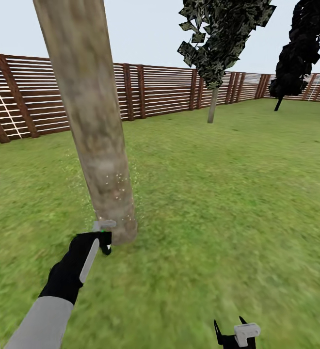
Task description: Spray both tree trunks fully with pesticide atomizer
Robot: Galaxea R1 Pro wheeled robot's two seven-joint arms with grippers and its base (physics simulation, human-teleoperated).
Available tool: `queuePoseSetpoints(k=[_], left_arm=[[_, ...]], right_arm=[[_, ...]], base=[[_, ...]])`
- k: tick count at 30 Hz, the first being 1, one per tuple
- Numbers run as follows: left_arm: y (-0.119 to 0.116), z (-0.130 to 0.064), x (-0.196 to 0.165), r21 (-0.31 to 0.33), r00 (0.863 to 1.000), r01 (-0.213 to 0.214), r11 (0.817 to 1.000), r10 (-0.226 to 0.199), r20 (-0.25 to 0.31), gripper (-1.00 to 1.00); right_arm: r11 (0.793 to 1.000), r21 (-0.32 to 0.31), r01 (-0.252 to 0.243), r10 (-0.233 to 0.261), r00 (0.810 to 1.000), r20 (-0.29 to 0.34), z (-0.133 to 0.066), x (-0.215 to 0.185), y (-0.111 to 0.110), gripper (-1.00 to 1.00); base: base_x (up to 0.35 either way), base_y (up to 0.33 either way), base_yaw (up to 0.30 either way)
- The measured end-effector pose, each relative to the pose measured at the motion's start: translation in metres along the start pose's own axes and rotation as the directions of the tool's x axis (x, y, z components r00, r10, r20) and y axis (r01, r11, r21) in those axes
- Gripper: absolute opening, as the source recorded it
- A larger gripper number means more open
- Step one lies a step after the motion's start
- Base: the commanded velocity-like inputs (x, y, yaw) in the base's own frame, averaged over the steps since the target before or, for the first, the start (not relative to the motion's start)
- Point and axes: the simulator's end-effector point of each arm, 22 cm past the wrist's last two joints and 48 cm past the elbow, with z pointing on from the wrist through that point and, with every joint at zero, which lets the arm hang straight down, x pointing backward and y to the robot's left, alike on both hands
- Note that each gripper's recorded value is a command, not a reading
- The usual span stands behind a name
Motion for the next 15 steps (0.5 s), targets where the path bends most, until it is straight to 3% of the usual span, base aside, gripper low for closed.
queuePoseSetpoints(k=[2,4,7,10,15], left_arm=[[0.003,-0.002,-0.007,-0.010,1.000,-0.015,1.000,0.015,-0.011,-1.00],[0.036,-0.001,-0.013,-0.055,0.999,0.030,0.998,-0.031,-0.011,-1.00],[0.079,-0.001,-0.018,-0.111,0.998,0.056,0.992,-0.056,-0.004,-1.00],[0.062,-0.001,-0.019,-0.078,0.998,0.065,0.995,-0.066,-0.001,-1.00],[0.045,-0.004,-0.033,-0.057,0.998,0.055,0.997,-0.054,0.015,-1.00]], right_arm=[[1.000,0.000,0.000,0.000,1.000,0.000,0.000,0.000,0.000,1.00],[1.000,0.000,0.000,0.000,1.000,0.000,0.000,0.000,0.000,1.00],[1.000,0.000,0.000,0.000,1.000,0.000,0.000,0.000,0.000,1.00],[1.000,0.000,0.000,0.000,1.000,0.000,0.000,0.000,0.000,1.00],[1.000,0.000,0.000,0.000,1.000,0.000,0.000,0.000,0.000,1.00]], base=[[0.000,0.000,0.000],[0.000,0.000,0.000],[0.000,0.000,0.000],[0.016,0.000,0.000],[0.299,0.000,0.000]])
